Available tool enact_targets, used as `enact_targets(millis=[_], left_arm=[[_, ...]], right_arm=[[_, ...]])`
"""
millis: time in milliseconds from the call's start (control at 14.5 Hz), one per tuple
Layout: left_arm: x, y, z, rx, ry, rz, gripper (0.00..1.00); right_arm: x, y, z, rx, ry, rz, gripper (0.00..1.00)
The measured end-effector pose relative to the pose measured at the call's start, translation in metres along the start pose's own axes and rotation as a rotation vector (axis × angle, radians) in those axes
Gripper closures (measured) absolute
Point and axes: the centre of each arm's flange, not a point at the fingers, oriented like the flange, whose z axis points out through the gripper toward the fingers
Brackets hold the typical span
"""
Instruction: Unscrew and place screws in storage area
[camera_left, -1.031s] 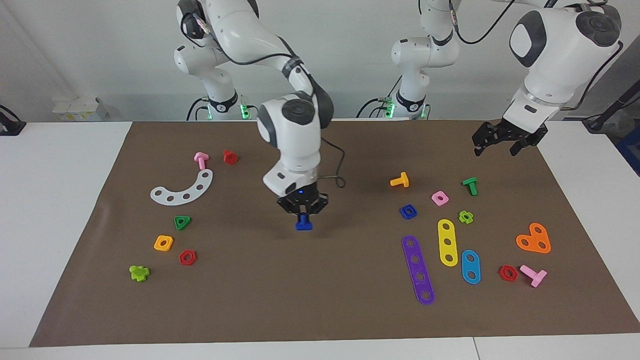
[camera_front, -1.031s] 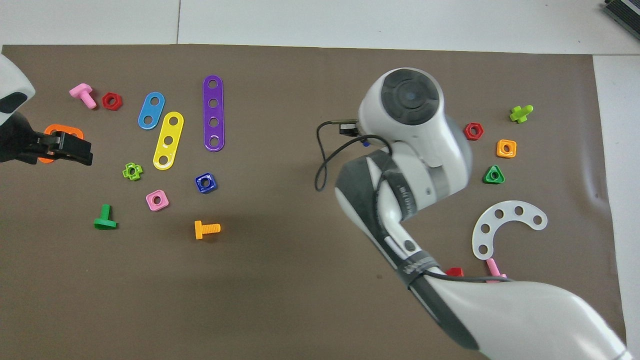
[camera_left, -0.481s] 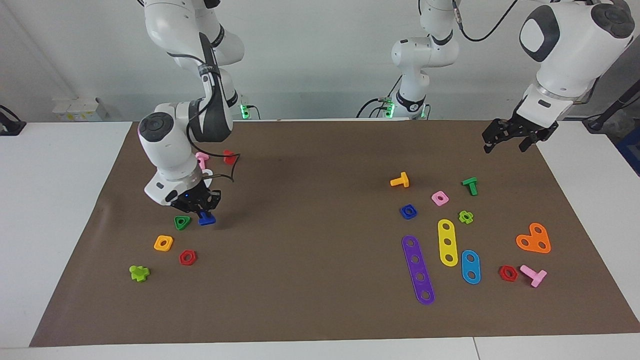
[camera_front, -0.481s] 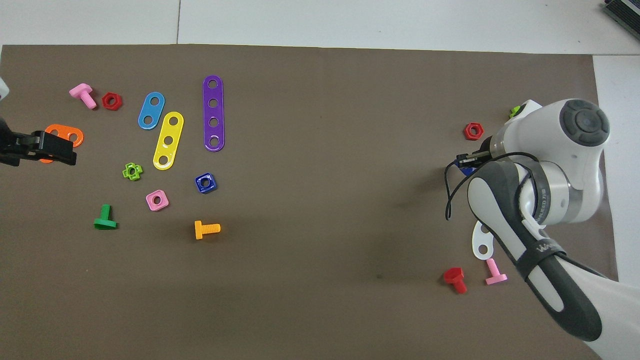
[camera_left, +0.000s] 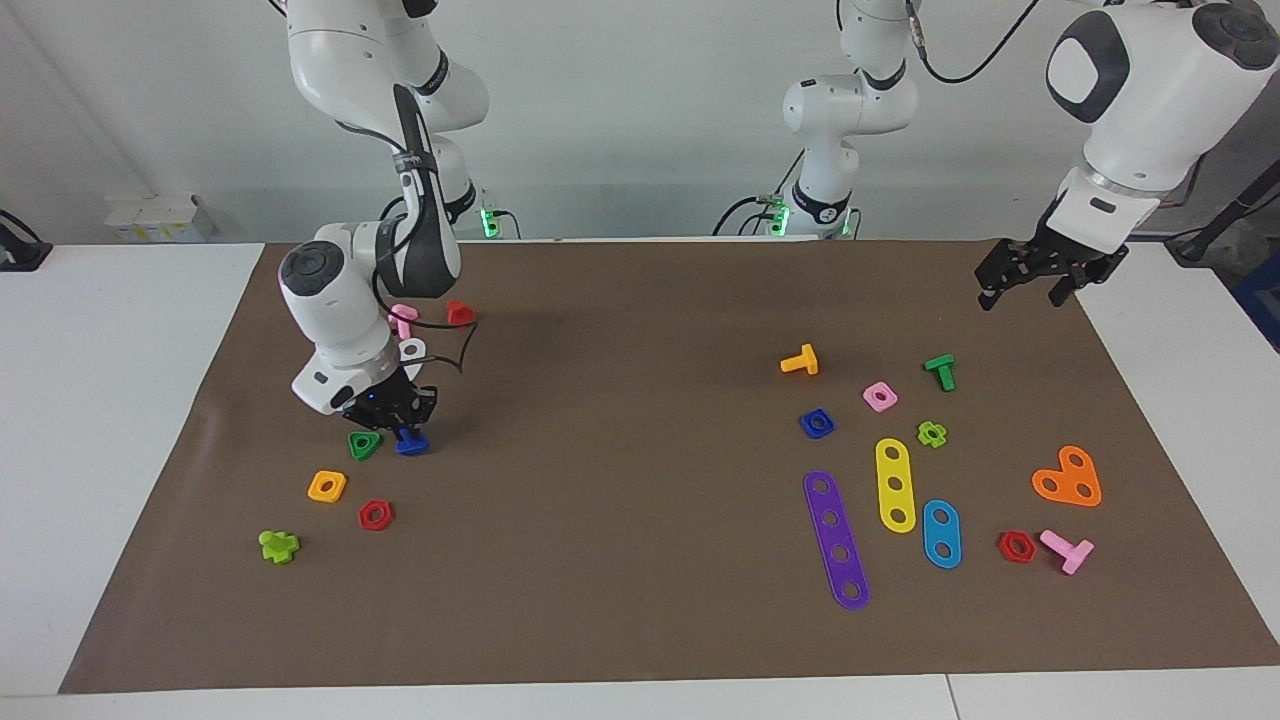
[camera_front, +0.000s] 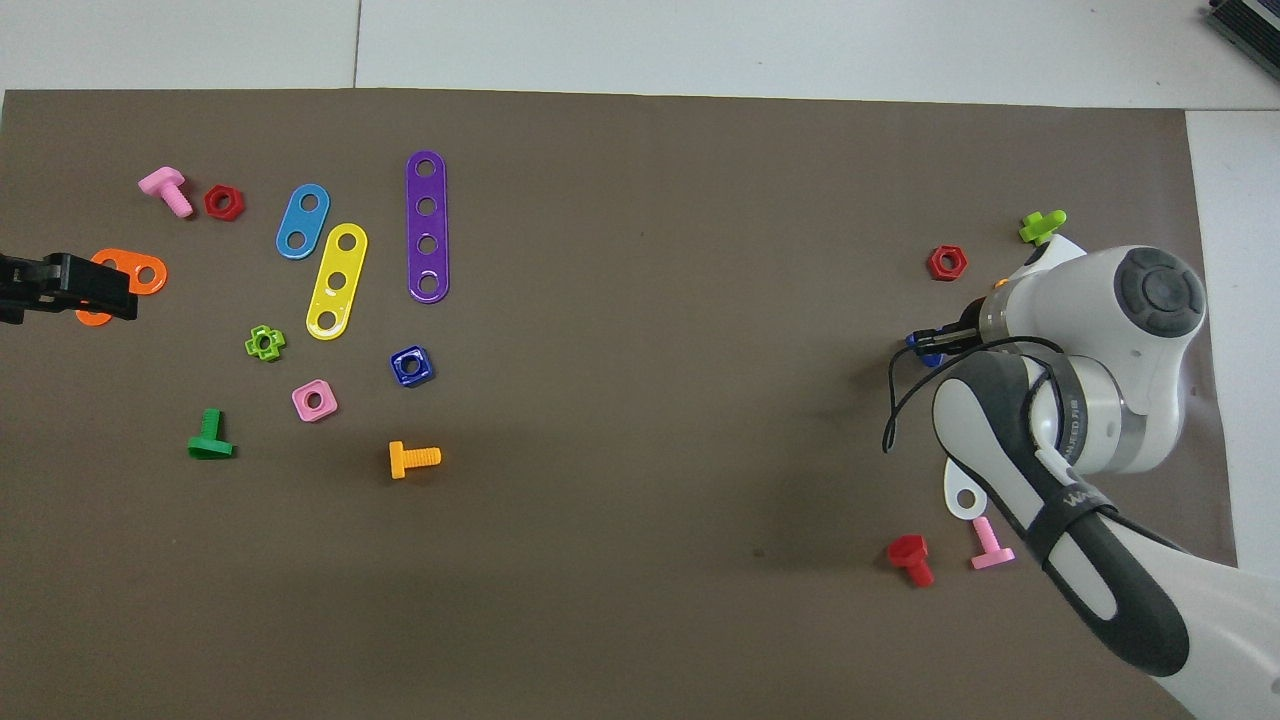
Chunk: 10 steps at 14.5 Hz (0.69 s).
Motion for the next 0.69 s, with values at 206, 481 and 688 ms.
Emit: enact_targets(millis=[206, 481, 688], left_arm=[[0.000, -0.002, 0.000, 0.000, 0.000, -0.004, 0.00], [0.000, -0.002, 0.000, 0.000, 0.000, -0.003, 0.00], [0.000, -0.002, 0.000, 0.000, 0.000, -0.003, 0.00]], right_arm=[[0.000, 0.006, 0.000, 0.001, 0.002, 0.012, 0.55], [0.021, 0.012, -0.051, 0.010, 0.052, 0.107, 0.09], [0.033, 0.016, -0.145, 0.024, 0.028, 0.191, 0.00]])
